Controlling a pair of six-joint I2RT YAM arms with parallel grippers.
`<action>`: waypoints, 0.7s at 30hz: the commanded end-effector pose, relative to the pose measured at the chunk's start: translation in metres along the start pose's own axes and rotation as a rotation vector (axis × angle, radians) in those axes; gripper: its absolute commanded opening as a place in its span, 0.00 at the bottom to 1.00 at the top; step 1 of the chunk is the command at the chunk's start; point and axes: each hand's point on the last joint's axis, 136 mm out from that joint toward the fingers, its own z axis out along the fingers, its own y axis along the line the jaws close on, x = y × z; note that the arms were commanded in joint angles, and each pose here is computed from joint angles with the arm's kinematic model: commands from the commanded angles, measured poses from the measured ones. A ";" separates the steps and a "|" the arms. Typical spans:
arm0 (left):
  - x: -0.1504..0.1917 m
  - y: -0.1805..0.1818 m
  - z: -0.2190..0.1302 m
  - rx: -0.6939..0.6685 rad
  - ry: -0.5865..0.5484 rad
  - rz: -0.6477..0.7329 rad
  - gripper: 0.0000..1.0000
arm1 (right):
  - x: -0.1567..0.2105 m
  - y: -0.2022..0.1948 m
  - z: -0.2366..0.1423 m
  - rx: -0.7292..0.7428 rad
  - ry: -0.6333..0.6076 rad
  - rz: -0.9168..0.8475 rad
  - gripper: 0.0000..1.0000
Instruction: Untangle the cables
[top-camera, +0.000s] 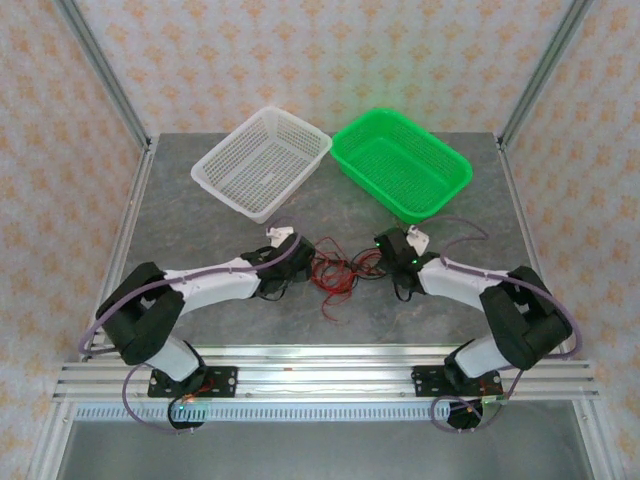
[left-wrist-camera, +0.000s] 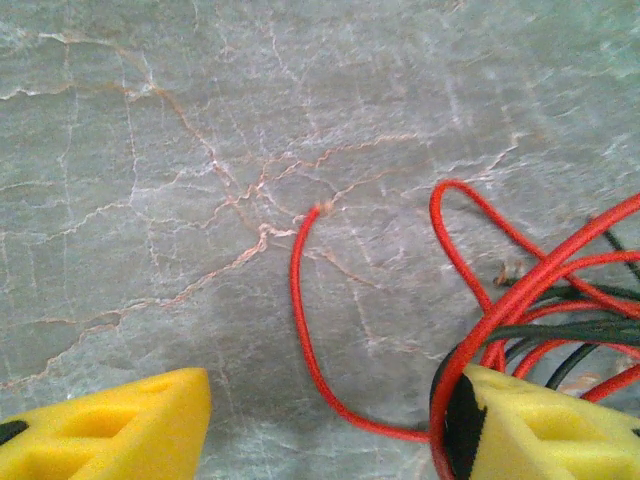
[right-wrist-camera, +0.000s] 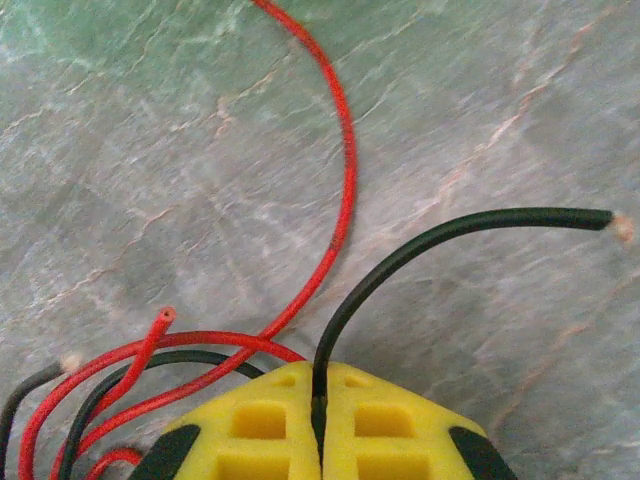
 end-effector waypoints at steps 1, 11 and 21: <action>0.010 0.019 -0.004 -0.049 0.023 -0.019 0.65 | -0.013 -0.027 -0.006 0.113 -0.050 -0.091 0.03; 0.011 -0.023 -0.024 0.084 0.008 0.033 0.65 | -0.014 0.022 -0.054 -0.138 0.062 -0.180 0.60; -0.015 -0.069 -0.016 0.094 0.011 0.205 0.69 | 0.023 0.036 -0.087 -0.255 0.153 -0.075 0.76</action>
